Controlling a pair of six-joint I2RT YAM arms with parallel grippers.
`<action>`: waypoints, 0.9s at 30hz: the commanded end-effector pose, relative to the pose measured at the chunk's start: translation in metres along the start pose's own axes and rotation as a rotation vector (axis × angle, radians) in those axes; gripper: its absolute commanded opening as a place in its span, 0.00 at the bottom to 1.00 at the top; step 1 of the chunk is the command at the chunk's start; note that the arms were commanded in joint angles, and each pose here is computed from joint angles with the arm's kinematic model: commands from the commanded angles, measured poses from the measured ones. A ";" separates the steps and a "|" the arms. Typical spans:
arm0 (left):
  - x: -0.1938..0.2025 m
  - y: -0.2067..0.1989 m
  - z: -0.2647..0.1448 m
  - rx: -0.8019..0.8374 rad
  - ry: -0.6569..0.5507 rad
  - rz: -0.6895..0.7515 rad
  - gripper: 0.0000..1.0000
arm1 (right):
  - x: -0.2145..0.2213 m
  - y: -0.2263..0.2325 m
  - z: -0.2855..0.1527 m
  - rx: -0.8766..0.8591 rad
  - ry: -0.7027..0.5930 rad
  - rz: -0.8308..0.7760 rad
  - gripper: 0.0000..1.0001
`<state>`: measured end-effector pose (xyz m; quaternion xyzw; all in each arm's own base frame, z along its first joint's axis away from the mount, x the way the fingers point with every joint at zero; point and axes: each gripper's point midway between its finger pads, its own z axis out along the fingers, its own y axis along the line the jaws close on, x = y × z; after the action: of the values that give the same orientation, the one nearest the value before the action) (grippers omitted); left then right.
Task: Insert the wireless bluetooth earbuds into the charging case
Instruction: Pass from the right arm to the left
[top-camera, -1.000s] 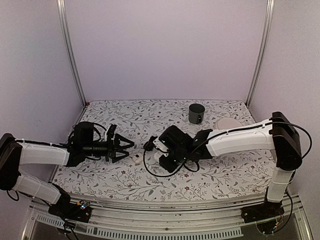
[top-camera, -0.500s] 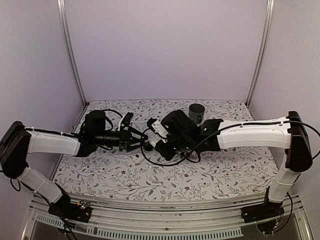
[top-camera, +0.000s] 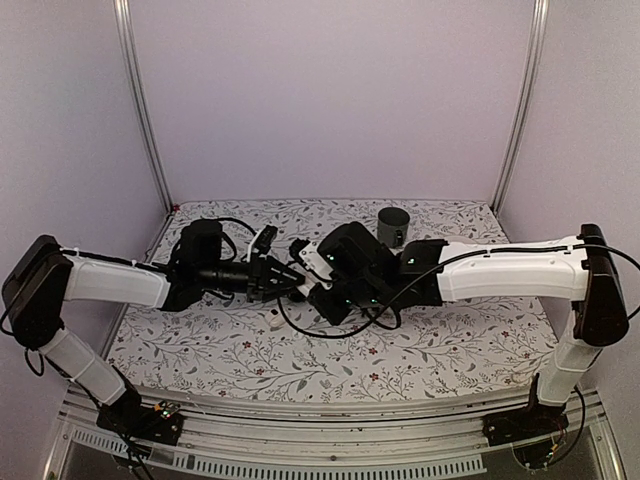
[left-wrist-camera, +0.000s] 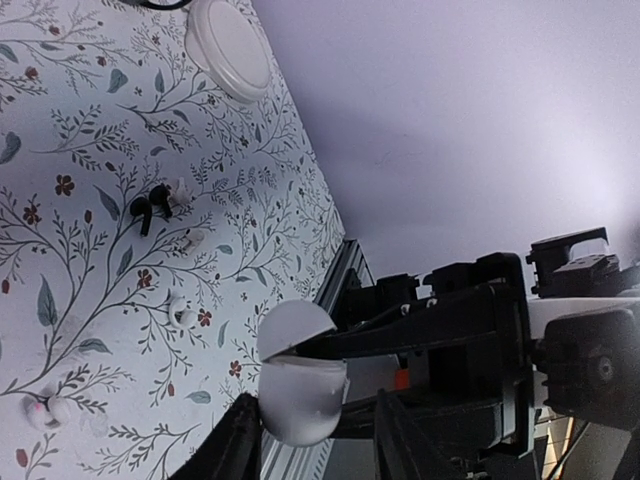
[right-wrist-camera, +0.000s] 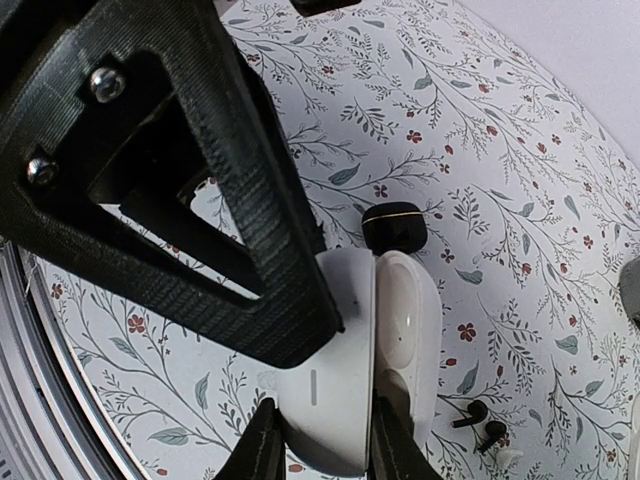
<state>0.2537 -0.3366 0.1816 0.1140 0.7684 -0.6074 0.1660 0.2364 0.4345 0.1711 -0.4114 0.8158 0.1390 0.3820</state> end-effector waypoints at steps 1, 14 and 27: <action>0.005 -0.021 0.007 0.060 0.036 0.060 0.40 | -0.020 0.000 -0.015 -0.003 -0.050 0.009 0.15; 0.003 -0.017 0.013 0.056 0.056 0.057 0.39 | -0.021 0.004 -0.016 -0.012 -0.039 -0.012 0.15; 0.005 -0.027 0.010 0.099 0.058 0.129 0.00 | -0.016 0.003 -0.019 -0.024 -0.034 0.025 0.50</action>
<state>0.2495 -0.3468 0.1814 0.1420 0.7628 -0.6114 0.1555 0.2335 0.4339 0.1763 -0.4143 0.8167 0.1371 0.3776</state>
